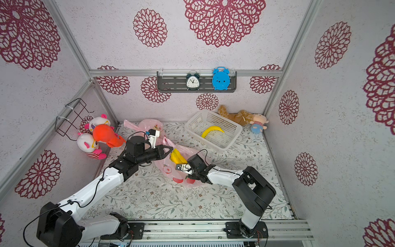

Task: Place the banana into a plastic bag & tie a knot
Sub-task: Place the banana into the plastic bag.

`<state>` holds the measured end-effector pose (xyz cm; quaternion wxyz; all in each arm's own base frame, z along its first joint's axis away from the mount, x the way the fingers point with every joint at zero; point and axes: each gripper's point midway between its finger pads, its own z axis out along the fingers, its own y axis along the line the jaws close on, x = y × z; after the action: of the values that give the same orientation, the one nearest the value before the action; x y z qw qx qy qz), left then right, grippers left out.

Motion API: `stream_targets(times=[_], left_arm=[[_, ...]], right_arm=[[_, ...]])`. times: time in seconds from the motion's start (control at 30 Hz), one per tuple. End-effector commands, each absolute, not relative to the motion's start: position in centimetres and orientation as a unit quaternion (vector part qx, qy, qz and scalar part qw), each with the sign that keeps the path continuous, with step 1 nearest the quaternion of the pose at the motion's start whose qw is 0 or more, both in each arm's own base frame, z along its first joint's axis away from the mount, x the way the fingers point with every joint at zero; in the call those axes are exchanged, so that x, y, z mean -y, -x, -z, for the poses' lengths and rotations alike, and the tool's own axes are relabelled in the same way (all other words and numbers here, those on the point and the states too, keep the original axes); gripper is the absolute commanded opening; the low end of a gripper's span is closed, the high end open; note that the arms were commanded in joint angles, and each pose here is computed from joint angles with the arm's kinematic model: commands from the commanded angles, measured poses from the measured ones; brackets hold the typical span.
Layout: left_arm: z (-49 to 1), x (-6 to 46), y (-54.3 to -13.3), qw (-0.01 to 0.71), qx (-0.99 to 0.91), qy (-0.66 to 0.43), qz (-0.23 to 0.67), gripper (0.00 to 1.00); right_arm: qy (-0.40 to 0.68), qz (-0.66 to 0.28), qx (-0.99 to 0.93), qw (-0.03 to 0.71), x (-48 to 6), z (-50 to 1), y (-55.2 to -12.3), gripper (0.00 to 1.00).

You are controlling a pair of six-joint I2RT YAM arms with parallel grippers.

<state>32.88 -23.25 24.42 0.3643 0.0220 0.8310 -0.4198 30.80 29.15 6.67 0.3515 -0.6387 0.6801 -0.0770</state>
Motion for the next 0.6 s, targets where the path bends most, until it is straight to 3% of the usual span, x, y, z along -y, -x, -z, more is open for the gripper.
stream_targets(times=[0.0,0.1,0.37,0.57], left_arm=[[-24.1,22.0,-32.8,0.382,-0.838,-0.01,0.389,0.0],[-23.7,20.6,-32.9,0.397,-0.849,0.003,0.35,0.0],[-23.7,19.2,-33.0,0.417,-0.855,0.014,0.308,0.0],[-23.1,19.9,-33.3,0.405,-0.861,0.007,0.309,0.0]], right_arm=[[0.64,0.09,-0.675,0.356,-29.3,-8.7,-30.6,0.79],[0.626,0.069,-0.679,0.379,-29.8,-11.2,-30.2,0.98],[0.486,-0.072,-0.692,0.528,-31.2,-22.9,-30.2,0.99],[0.285,-0.112,-0.779,0.548,-26.4,-27.5,-36.5,0.99]])
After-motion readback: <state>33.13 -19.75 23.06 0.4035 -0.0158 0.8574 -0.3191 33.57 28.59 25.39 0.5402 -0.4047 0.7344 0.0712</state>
